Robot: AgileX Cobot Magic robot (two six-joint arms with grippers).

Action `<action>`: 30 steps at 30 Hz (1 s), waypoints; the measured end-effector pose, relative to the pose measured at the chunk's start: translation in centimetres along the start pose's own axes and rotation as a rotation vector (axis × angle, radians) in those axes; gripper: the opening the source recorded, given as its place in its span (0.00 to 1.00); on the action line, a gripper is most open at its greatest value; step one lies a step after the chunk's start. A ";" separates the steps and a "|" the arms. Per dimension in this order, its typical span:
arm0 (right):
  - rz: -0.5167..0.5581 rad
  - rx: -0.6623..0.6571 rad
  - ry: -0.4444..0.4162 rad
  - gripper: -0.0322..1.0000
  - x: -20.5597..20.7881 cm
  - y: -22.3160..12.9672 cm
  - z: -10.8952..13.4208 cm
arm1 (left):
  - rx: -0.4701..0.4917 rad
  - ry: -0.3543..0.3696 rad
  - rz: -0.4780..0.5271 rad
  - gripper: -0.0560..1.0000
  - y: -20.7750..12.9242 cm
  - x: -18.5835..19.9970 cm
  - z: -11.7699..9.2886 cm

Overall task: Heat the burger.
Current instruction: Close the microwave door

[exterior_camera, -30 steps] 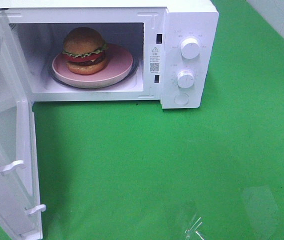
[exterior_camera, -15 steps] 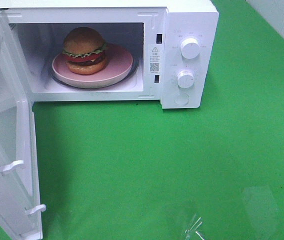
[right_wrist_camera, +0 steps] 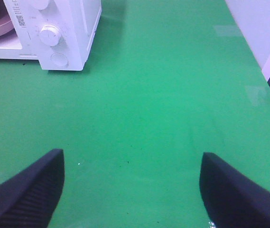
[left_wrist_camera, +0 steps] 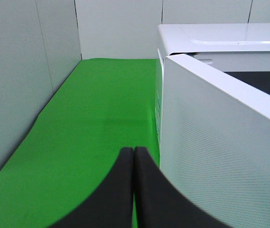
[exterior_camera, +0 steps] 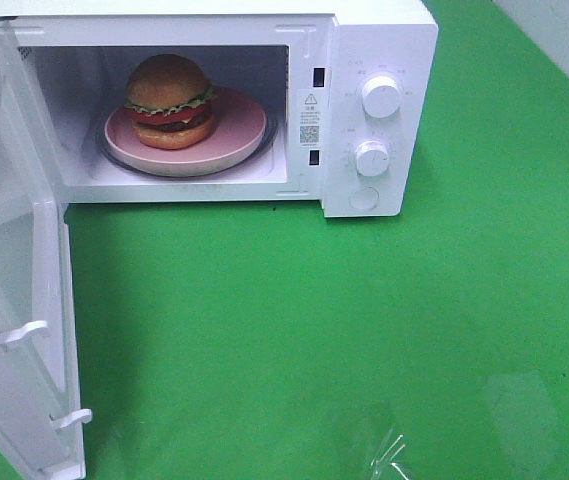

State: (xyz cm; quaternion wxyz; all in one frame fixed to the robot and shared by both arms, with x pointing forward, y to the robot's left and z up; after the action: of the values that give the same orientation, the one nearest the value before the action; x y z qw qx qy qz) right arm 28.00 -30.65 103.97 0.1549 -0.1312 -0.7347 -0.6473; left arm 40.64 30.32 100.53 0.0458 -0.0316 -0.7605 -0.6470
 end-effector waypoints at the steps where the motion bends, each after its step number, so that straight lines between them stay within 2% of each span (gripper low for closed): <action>1: 0.000 0.000 0.000 0.76 0.0 0.0 0.0 | 0.000 0.003 0.016 0.05 -0.3 -0.7 0.1; 7: 0.000 0.000 0.000 0.76 0.0 0.0 0.0 | -0.027 -0.003 0.063 0.05 -1.4 -2.4 0.0; 9: 0.000 0.000 0.000 0.76 0.0 0.0 0.0 | -0.037 -0.045 0.094 0.05 -2.3 -3.7 -0.5; 12: 0.000 0.000 0.000 0.76 0.0 0.0 0.0 | -0.041 -0.065 0.101 0.05 -2.6 -4.0 -0.7; 14: 0.000 0.000 0.000 0.76 0.0 0.0 0.0 | -0.054 -0.163 0.115 0.05 -3.4 -5.0 -2.0; 15: 0.000 0.000 0.000 0.76 0.0 0.0 0.0 | -0.054 -0.163 0.115 0.05 -3.4 -5.0 -2.0; 16: 0.000 0.000 0.000 0.76 0.0 0.0 0.0 | -0.064 -0.225 0.111 0.05 -3.8 -5.4 -2.8; 17: 0.000 0.000 0.000 0.76 0.0 0.0 0.0 | -0.064 -0.225 0.111 0.05 -3.8 -5.4 -2.8; 18: 0.000 0.000 0.000 0.76 0.0 0.0 0.0 | -0.071 -0.276 0.122 0.05 -4.3 -5.8 -3.4; 23: 0.000 0.000 0.000 0.76 0.0 0.0 0.0 | -0.067 -0.344 0.166 0.05 -5.4 -7.1 -4.2; 30: 0.000 0.000 0.000 0.76 0.0 0.0 0.0 | -0.039 -0.393 0.186 0.05 -6.1 -8.5 -4.8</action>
State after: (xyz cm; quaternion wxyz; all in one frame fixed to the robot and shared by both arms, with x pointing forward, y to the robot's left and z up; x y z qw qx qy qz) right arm 28.00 -30.65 103.97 0.1549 -0.1312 -0.7347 -0.6473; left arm 48.56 24.69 94.36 -0.0444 -0.2279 -0.7358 -0.6362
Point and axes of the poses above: a point on each arm's last joint axis where the gripper is mounted, x pointing back along that axis away from the gripper, z along the wrist's bending axis when the last joint is at zero, y = z × x, the point moved 5 cm from there along -x, pointing out along that axis toward the gripper, and after that the axes turned 11 degrees about x, right-handed, at the moved point
